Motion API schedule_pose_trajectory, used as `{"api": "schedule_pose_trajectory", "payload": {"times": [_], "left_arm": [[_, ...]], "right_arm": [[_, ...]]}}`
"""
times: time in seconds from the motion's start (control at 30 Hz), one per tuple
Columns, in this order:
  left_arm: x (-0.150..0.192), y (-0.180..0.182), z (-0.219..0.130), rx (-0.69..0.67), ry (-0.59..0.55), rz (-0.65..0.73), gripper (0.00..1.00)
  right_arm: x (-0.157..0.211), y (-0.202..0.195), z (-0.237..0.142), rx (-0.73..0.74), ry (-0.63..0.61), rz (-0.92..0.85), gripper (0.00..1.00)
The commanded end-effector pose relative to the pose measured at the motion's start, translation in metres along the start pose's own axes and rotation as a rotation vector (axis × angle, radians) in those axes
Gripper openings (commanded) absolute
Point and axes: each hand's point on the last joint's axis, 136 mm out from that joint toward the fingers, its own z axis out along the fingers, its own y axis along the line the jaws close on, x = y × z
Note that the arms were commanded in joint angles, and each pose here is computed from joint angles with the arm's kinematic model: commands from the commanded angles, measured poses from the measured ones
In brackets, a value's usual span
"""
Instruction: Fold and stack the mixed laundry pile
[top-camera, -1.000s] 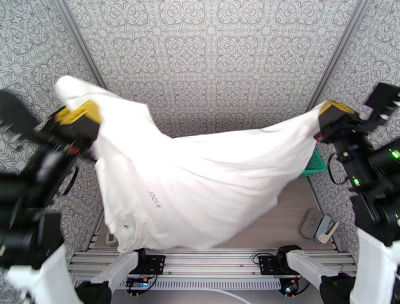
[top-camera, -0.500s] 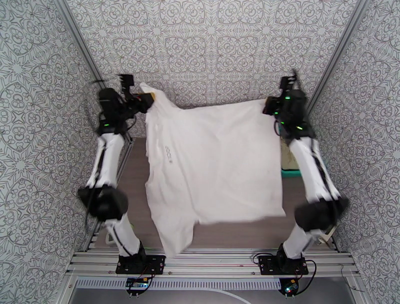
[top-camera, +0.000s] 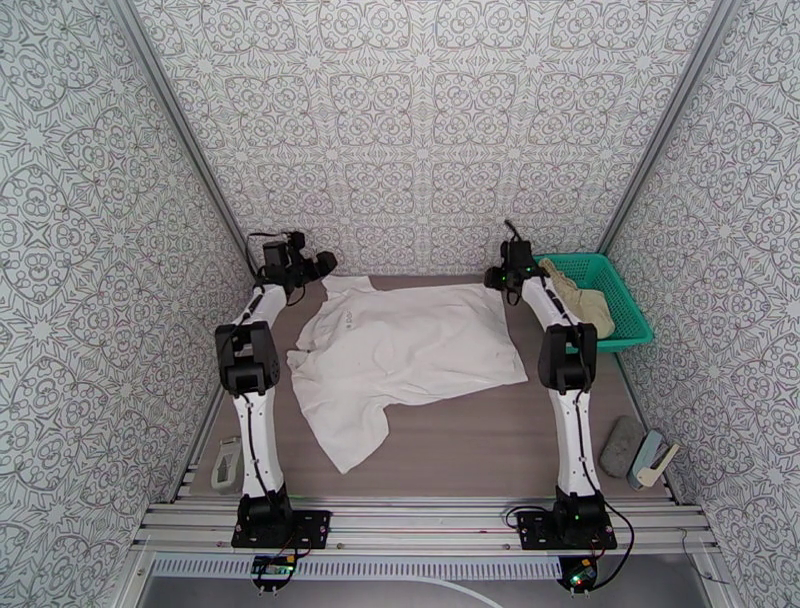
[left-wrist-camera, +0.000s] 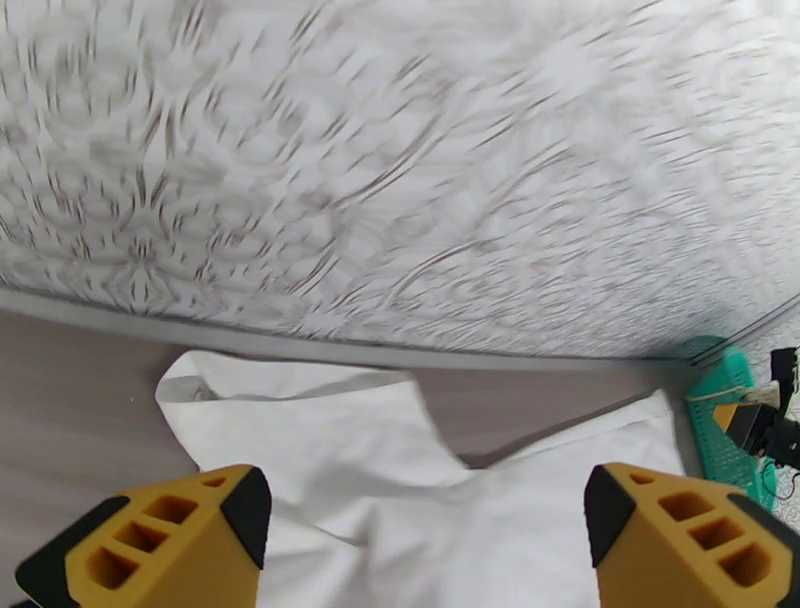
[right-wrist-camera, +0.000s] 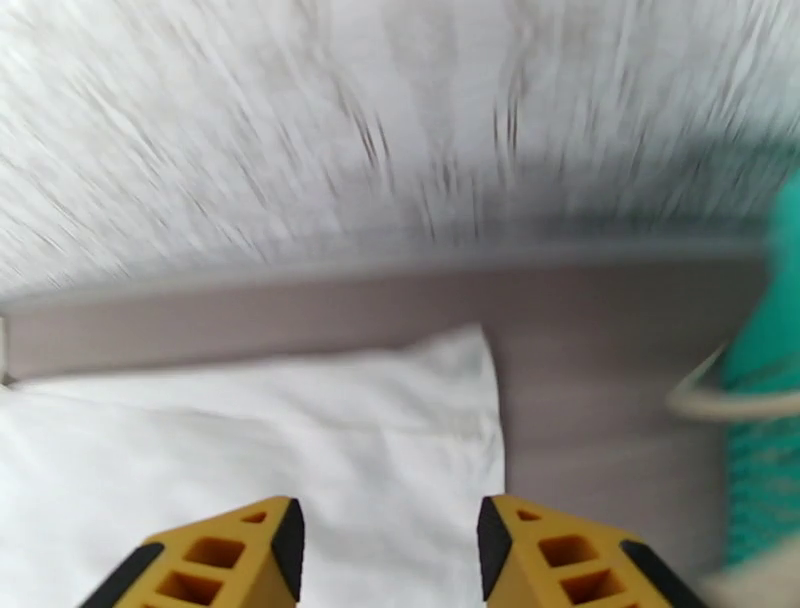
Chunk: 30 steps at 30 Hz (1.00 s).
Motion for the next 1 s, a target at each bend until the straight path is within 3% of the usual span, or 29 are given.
{"api": "schedule_pose_trajectory", "payload": {"times": [0.0, 0.17, 0.3, 0.53, 0.7, 0.97], "left_arm": [[-0.010, -0.002, -0.017, -0.001, -0.029, 0.018, 0.87], [-0.013, -0.018, -0.039, -0.009, -0.039, 0.040, 0.85], [0.005, -0.023, -0.064, -0.073, -0.018, 0.054, 0.83], [0.055, -0.043, -0.135, -0.270, 0.075, 0.066, 0.84], [0.122, -0.050, -0.202, -0.471, 0.199, -0.016, 0.84], [0.258, -0.045, -0.284, -0.642, 0.390, -0.248, 0.86]], "right_arm": [[-0.029, 0.008, -0.030, -0.018, -0.075, -0.006, 0.52], [-0.032, 0.016, -0.051, -0.048, -0.077, 0.008, 0.54], [-0.020, 0.014, -0.078, -0.029, -0.058, 0.017, 0.56], [0.058, 0.005, -0.144, -0.004, 0.098, 0.094, 0.56], [0.137, -0.023, -0.202, 0.122, 0.229, 0.167, 0.57], [0.250, -0.040, -0.244, 0.102, 0.453, 0.351, 0.57]]}}
